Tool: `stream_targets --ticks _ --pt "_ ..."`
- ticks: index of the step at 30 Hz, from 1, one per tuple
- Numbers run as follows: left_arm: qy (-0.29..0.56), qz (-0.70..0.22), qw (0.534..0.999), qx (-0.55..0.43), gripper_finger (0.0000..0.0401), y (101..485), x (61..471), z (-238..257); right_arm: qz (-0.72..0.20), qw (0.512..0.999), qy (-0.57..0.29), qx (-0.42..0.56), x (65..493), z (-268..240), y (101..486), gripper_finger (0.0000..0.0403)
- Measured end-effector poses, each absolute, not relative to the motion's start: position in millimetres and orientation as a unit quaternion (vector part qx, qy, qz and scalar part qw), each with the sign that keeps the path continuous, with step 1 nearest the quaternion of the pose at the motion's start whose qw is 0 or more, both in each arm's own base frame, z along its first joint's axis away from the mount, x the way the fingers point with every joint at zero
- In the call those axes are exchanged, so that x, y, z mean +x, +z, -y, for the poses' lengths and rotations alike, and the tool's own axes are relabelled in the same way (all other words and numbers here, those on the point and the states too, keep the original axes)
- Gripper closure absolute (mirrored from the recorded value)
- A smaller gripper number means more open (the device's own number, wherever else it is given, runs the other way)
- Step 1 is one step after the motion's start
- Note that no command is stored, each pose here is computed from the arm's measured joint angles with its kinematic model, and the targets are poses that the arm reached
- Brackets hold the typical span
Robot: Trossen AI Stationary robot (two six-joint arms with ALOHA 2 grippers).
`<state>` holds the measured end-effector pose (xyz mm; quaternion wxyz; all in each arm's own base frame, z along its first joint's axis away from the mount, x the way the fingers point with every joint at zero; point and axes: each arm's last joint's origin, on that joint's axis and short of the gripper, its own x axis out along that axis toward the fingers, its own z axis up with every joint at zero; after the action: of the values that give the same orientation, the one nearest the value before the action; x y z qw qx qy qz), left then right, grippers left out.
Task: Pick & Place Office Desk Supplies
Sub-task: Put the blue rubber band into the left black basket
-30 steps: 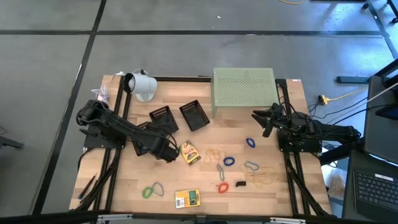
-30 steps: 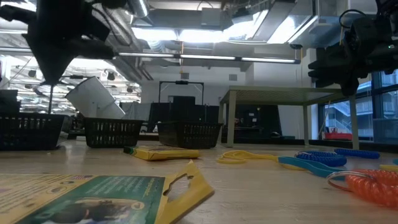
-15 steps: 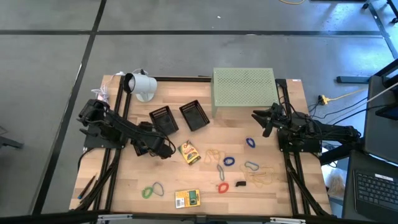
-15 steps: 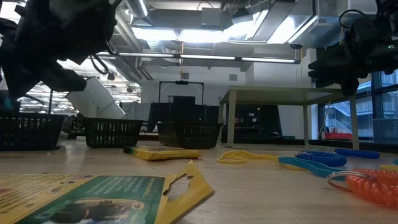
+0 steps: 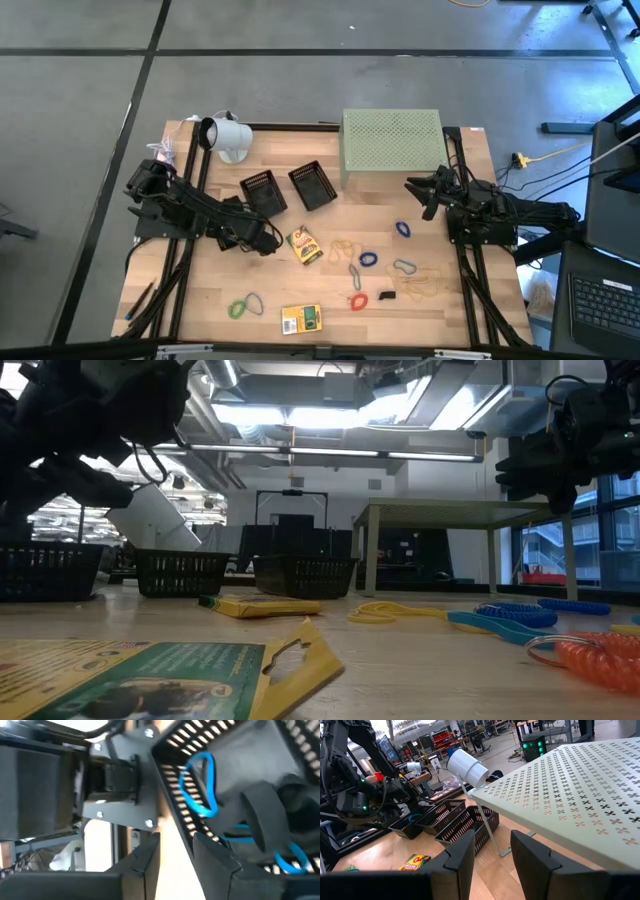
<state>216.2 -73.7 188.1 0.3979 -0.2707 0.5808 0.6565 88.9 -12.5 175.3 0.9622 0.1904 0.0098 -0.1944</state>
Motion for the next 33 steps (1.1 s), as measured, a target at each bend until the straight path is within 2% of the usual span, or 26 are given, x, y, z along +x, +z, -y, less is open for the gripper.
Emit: stream_targets --ticks 3,9,15,19,23,33 --pt "0.633 -0.579 0.428 -0.284 0.0281 193.9 225.6 76.1 -0.01 0.962 -0.194 0.19 89.0 12.5 175.3 0.0272" --pt "0.542 -0.563 0.527 -0.334 0.0286 222.8 256.6 91.3 -0.01 0.962 -0.194 0.19 88.9 12.5 175.3 0.0272" --pt "0.465 -0.532 0.57 -0.419 0.0284 239.6 269.0 130.3 -0.01 0.962 -0.194 0.19 89.0 12.5 175.3 0.0272" --pt "0.454 -0.522 0.573 -0.441 0.0282 233.0 263.1 160.5 -0.01 0.962 -0.194 0.19 89.0 12.5 175.3 0.0272" --pt "0.473 -0.522 0.553 -0.445 0.0282 222.4 253.6 183.1 -0.01 0.963 -0.193 0.19 89.0 12.5 175.3 0.0272" --pt "0.471 -0.531 0.546 -0.444 0.0281 199.2 251.0 210.9 -0.01 0.962 -0.193 0.19 89.0 12.5 175.3 0.0272"
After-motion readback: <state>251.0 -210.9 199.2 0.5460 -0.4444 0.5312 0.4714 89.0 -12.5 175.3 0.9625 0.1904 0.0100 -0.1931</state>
